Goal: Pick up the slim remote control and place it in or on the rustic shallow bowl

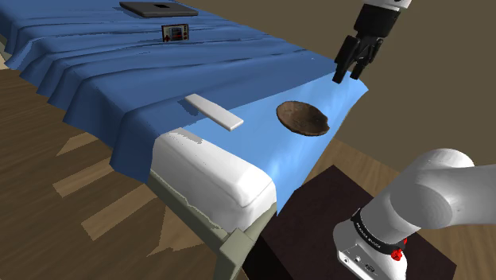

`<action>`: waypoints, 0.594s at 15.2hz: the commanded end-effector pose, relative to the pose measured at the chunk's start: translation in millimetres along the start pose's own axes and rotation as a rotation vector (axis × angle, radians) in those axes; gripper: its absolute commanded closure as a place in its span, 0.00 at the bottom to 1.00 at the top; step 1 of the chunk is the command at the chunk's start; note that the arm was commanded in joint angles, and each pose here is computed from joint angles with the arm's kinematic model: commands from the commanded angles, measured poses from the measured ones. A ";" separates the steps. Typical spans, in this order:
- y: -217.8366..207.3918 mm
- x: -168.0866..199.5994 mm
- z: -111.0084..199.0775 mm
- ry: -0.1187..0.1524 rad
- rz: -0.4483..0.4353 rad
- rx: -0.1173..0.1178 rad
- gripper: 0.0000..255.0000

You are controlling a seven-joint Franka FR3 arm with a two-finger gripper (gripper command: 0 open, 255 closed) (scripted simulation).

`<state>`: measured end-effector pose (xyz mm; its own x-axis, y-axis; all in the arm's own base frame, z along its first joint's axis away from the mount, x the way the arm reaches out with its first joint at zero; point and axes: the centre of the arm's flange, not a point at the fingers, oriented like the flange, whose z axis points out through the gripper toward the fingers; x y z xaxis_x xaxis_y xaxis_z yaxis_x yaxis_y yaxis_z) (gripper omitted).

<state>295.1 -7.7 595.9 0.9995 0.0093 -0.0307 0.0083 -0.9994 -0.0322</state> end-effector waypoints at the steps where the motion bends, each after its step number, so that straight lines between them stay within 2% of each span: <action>1: 0.0 0.0 0.0 0.000 0.000 0.000 0.00; 9: -64.9 74.6 38.5 0.005 -0.073 -0.013 0.00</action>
<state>358.0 49.5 559.3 0.9970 0.0727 -0.0256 0.0721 -0.9971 -0.0224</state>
